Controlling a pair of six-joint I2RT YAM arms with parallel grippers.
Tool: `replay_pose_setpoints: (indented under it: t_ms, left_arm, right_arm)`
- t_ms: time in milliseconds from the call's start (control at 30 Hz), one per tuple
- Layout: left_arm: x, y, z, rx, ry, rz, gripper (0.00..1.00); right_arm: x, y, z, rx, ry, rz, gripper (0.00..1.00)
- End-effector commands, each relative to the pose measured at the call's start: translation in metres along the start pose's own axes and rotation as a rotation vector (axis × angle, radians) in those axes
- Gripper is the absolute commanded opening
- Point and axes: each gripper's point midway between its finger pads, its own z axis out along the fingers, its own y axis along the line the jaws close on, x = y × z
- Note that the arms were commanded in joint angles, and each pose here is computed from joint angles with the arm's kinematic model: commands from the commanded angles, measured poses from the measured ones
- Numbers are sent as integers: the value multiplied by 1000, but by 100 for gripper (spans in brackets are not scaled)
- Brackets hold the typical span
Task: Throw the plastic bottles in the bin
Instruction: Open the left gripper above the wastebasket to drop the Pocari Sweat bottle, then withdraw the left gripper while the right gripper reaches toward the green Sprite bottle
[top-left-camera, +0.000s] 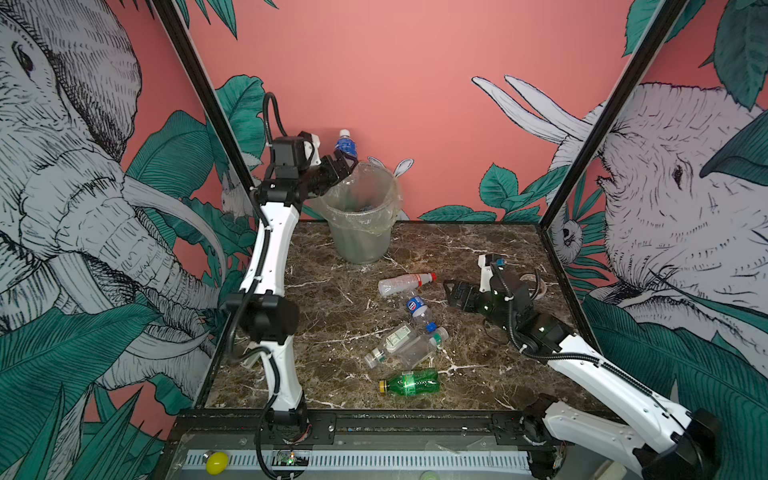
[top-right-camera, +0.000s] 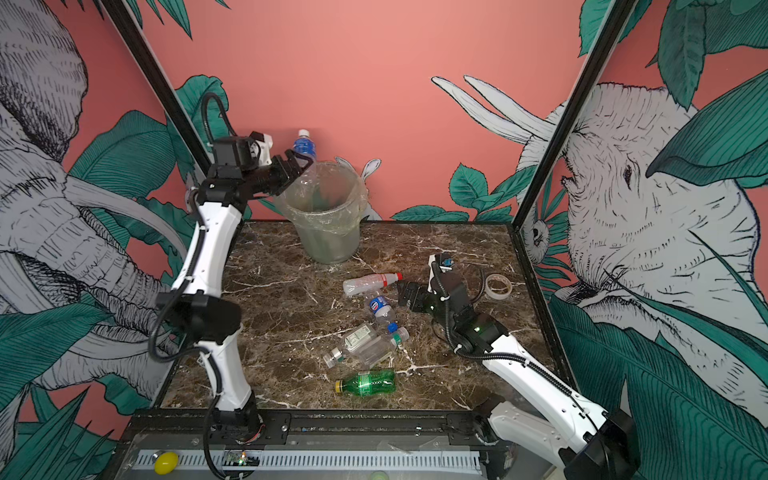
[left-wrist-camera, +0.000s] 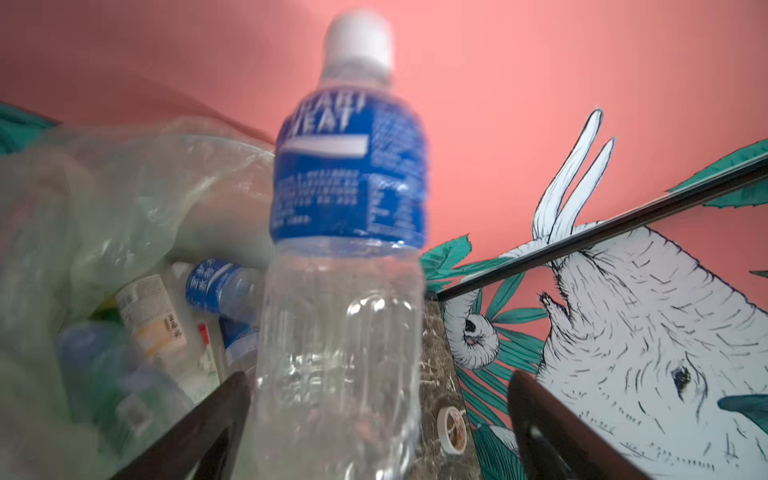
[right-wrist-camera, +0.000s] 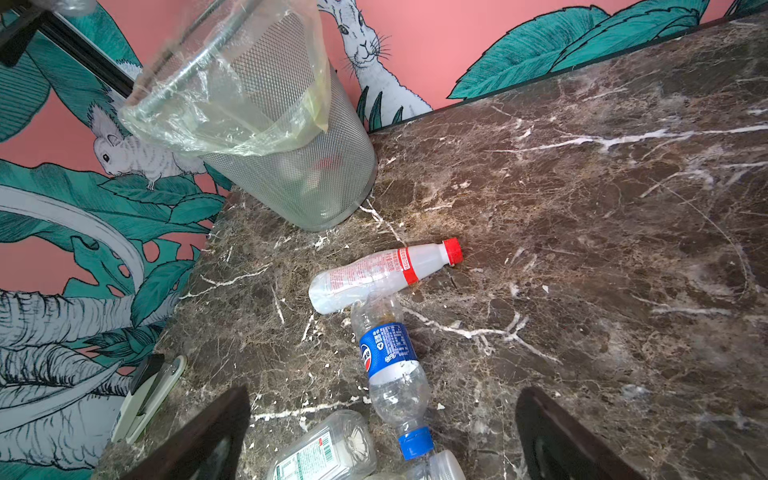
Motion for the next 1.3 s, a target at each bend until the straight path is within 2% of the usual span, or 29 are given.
replay_pose_setpoints:
  t_ms: [0, 67, 233, 367, 467, 800, 1033, 1267]
  left_arm:
    - [-11, -45, -60, 33, -16, -10, 99]
    - [-15, -60, -82, 56, -40, -2, 100]
    - [5, -68, -126, 92, -100, 27, 100]
    - [24, -72, -144, 115, -101, 83, 100]
    - [41, -75, -149, 160, -83, 115, 99]
    - [96, -43, -155, 133, -27, 203, 100]
    - [143, -20, -149, 174, 55, 213, 100]
    - [182, 1, -149, 181, 120, 190, 100]
  right_arm:
    - [-18, 6, -11, -14, -61, 16, 99]
    - [-18, 1, -15, 5, -80, 21, 99]
    - [-21, -13, -23, 71, -97, -17, 99]
    - [-23, -15, -23, 96, -88, -44, 99]
    - [-23, -18, -21, 120, -80, -41, 99]
    - [-4, -31, -14, 175, -7, -5, 99]
    - [19, -42, -12, 210, 79, 1, 99]
    - [50, -58, -9, 268, 172, 87, 99]
